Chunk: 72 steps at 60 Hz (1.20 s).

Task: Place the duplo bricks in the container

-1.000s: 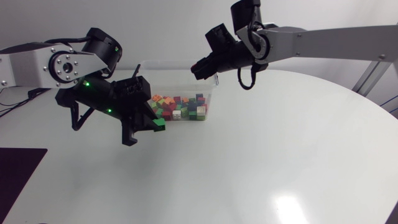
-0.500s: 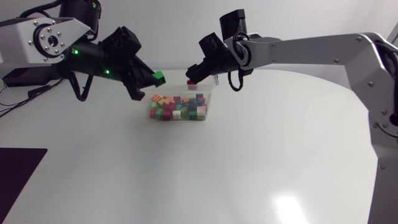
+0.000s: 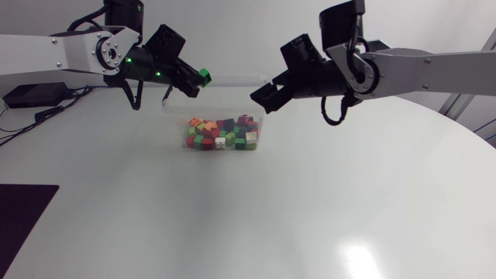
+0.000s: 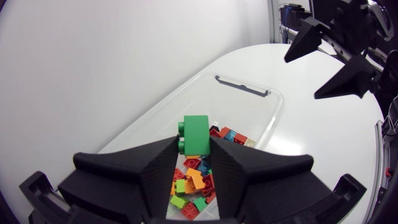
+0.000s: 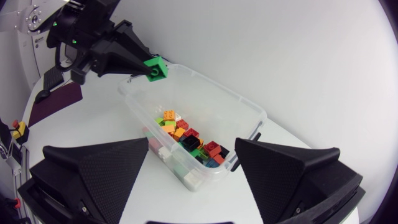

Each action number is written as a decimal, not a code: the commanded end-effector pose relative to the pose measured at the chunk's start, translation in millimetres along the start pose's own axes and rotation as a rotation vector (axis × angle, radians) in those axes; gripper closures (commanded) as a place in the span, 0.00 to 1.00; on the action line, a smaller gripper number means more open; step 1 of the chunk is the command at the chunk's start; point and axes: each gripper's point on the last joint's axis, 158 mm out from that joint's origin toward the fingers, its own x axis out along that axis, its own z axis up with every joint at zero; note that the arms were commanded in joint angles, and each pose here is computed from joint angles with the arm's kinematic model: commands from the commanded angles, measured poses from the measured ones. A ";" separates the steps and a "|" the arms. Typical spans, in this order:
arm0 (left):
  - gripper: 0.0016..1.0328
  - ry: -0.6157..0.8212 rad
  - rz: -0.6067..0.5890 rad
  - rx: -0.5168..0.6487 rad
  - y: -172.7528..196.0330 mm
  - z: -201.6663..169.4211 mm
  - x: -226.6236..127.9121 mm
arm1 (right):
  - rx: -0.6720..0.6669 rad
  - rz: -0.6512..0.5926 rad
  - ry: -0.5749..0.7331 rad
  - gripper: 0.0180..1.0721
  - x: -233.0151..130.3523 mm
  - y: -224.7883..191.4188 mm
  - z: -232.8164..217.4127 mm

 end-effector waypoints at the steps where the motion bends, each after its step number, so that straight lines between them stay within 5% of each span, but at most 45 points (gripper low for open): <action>1: 0.69 -0.016 0.031 -0.025 10.8 5.8 12.1 | -0.011 0.001 -0.003 0.04 -16.3 2.0 -4.0; 9: 0.63 0.001 0.091 -0.041 23.2 -1.6 36.7 | -0.019 -0.002 0.003 0.04 -31.3 4.8 -11.1; 14: 0.17 0.019 0.143 -0.030 27.6 -5.2 42.2 | -0.029 -0.005 0.007 0.04 -38.0 6.3 -16.5; 17: 0.04 0.021 0.175 -0.020 30.3 -3.4 42.3 | -0.033 -0.010 0.010 0.04 -42.2 5.8 -19.1; 36: 0.04 0.035 0.278 -0.016 46.6 2.8 -7.3 | -0.076 -0.083 -0.015 0.04 -81.2 -3.9 -18.6; 72: 0.04 -0.020 0.492 -0.063 57.4 -33.8 -136.7 | -0.026 -0.450 -0.095 0.04 -177.2 -67.4 -45.9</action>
